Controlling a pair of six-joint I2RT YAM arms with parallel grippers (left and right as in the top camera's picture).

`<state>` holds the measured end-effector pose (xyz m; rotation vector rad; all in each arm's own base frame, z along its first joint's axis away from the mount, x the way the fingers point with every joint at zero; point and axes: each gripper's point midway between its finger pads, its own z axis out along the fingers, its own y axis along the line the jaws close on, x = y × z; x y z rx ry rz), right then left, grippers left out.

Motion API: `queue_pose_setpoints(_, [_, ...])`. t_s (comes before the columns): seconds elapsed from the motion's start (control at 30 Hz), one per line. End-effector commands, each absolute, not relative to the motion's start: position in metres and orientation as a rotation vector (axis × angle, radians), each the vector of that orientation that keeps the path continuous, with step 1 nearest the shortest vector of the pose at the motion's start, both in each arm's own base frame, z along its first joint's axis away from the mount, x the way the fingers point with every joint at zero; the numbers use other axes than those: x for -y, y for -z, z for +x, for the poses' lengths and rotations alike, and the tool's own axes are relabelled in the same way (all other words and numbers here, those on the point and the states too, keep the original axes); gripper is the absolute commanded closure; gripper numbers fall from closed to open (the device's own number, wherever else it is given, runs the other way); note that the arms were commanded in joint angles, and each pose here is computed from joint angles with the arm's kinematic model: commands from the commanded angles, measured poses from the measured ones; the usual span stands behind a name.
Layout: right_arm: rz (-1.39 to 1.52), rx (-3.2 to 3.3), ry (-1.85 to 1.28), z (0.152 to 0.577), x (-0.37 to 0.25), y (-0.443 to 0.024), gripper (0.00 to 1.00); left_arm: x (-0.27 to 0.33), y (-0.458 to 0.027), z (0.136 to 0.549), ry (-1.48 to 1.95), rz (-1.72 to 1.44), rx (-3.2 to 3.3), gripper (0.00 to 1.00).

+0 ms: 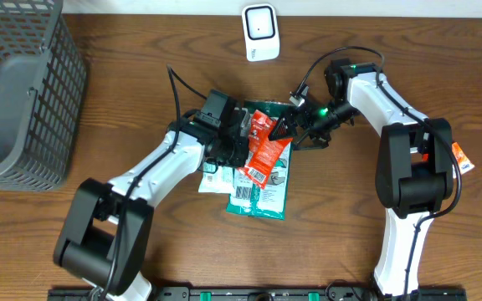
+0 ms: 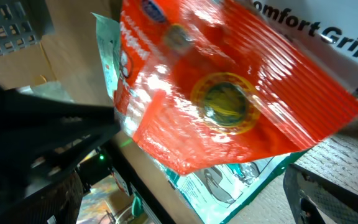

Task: Scan the item barcode

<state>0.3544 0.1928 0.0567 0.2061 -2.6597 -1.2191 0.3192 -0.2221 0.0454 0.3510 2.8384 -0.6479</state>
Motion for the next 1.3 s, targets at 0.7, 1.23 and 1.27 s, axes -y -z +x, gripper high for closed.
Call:
queue_pose_setpoints(0.7, [0.452,2.661,1.370,0.341,-0.237,-0.044,0.01,0.206,-0.031,0.326,0.490,0.339,-2.859,0.89])
queue_pose_setpoints(1.23, [0.537,2.699,1.403,0.341,-0.244,-0.074,0.01,0.206,-0.031,0.327,0.491,0.339,-2.854,0.89])
queue_pose_setpoints(1.27, [0.550,2.696,1.403,0.339,-0.247,-0.074,0.01,0.206,-0.031,0.327,0.491,0.339,-2.854,0.89])
